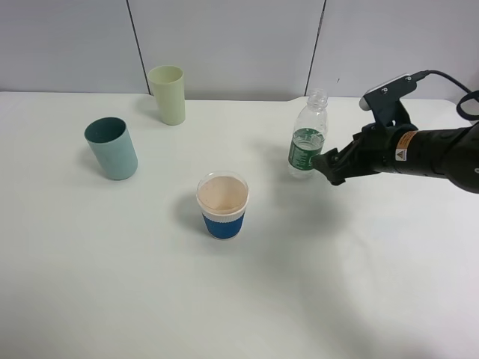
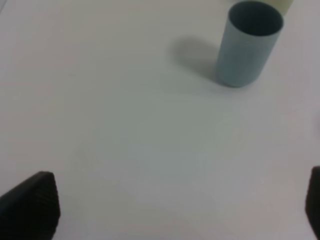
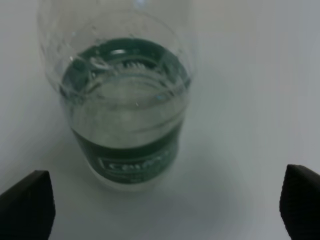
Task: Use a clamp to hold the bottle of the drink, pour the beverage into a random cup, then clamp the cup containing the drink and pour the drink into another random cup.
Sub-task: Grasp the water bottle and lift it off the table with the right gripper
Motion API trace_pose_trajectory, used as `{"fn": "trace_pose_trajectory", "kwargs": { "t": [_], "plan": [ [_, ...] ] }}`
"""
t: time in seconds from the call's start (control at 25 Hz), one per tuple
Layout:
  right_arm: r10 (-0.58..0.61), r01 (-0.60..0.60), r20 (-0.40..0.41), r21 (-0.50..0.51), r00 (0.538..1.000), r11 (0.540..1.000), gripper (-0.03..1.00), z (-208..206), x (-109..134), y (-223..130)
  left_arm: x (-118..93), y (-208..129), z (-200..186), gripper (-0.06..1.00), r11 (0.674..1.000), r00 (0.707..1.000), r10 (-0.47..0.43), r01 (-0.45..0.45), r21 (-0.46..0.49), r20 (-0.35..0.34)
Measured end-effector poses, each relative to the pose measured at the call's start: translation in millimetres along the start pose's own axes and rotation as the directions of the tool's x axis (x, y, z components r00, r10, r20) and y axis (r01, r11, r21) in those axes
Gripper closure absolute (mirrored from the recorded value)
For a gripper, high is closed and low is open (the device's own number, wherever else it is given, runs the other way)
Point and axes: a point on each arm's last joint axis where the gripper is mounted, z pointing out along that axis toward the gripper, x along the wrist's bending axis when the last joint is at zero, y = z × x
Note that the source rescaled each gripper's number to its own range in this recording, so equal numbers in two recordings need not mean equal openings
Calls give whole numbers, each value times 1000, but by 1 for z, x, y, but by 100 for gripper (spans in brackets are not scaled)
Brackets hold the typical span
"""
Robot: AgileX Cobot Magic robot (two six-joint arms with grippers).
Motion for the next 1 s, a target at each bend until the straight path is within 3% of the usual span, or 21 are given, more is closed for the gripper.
{"fn": "trace_pose_trajectory", "kwargs": {
  "t": [0.56,1.0],
  "plan": [
    [-25,23,-14,-128,1000,992,16,31,4,-21,0,0,0,-6,1000,1000,0,0,0,0],
    [3,1,18,-236,1000,972,16,45,3,-33,0,0,0,-6,1000,1000,0,0,0,0]
  ]
}}
